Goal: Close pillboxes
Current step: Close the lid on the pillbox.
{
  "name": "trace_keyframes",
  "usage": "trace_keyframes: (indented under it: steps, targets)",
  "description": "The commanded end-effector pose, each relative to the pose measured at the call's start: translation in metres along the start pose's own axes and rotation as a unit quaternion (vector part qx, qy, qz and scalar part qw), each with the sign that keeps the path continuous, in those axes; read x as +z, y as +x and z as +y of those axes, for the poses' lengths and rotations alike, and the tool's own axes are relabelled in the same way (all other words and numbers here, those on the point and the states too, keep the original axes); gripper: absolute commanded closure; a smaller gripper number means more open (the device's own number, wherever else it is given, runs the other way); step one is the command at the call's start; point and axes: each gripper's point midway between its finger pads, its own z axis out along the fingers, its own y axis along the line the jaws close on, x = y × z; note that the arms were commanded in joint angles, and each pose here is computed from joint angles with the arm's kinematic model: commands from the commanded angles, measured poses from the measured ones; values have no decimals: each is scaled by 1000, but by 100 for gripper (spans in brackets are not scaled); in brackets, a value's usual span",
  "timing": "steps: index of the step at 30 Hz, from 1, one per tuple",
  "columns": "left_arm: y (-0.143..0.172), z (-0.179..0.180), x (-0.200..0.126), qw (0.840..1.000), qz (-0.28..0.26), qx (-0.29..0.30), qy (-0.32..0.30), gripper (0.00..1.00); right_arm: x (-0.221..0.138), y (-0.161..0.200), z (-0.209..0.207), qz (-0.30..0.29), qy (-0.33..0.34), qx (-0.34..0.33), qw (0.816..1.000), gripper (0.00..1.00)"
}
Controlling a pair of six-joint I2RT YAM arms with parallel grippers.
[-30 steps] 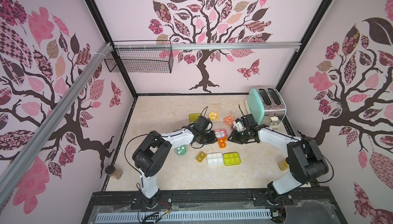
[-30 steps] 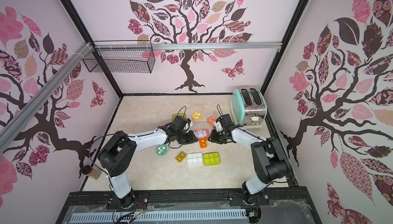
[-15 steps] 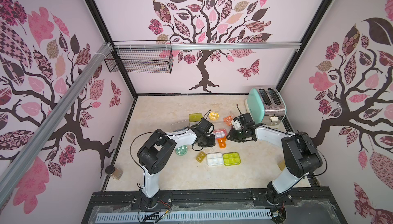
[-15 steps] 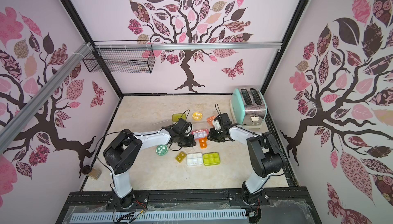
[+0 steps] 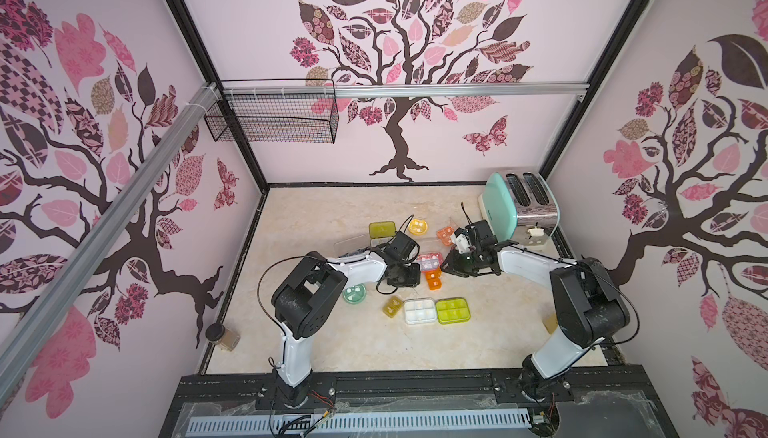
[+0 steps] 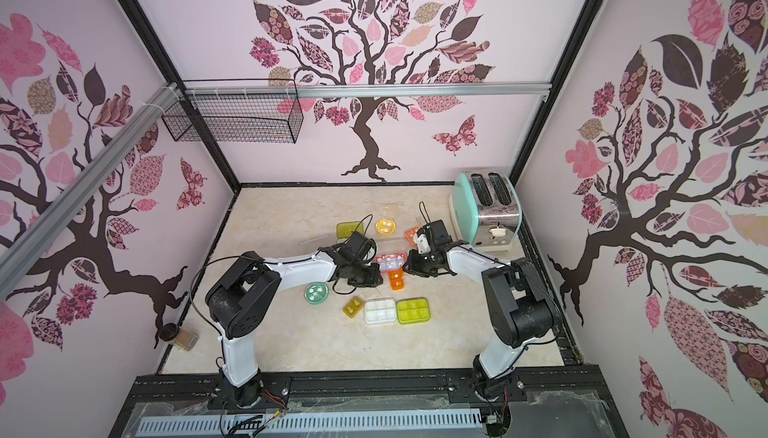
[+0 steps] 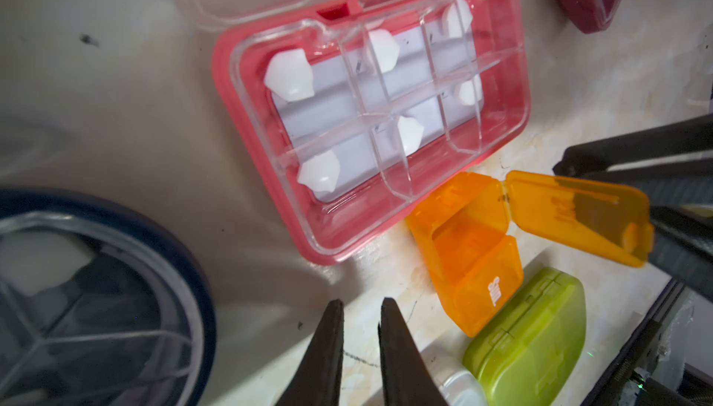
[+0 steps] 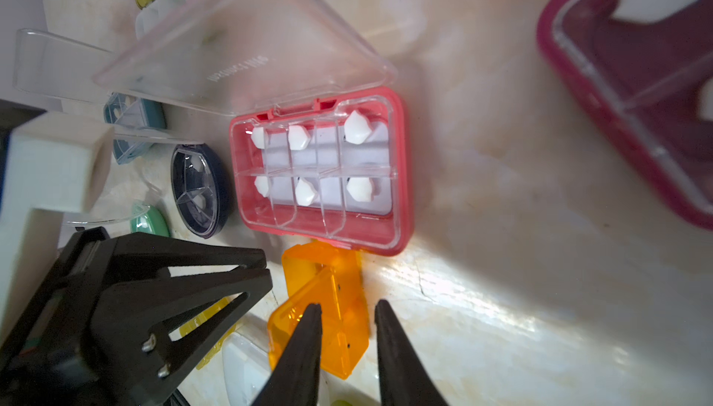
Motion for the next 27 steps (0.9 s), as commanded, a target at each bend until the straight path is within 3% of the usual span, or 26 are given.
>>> trace_keyframes:
  steps: [1,27]
  targets:
    - [-5,-4,6,1000,-4,8,-3,79,-2,-3,9,0,-12,-8,1000,71]
    - [-9,-20,13,1000,2,25,1,79,11,13,17,29,-27,-16,999,71]
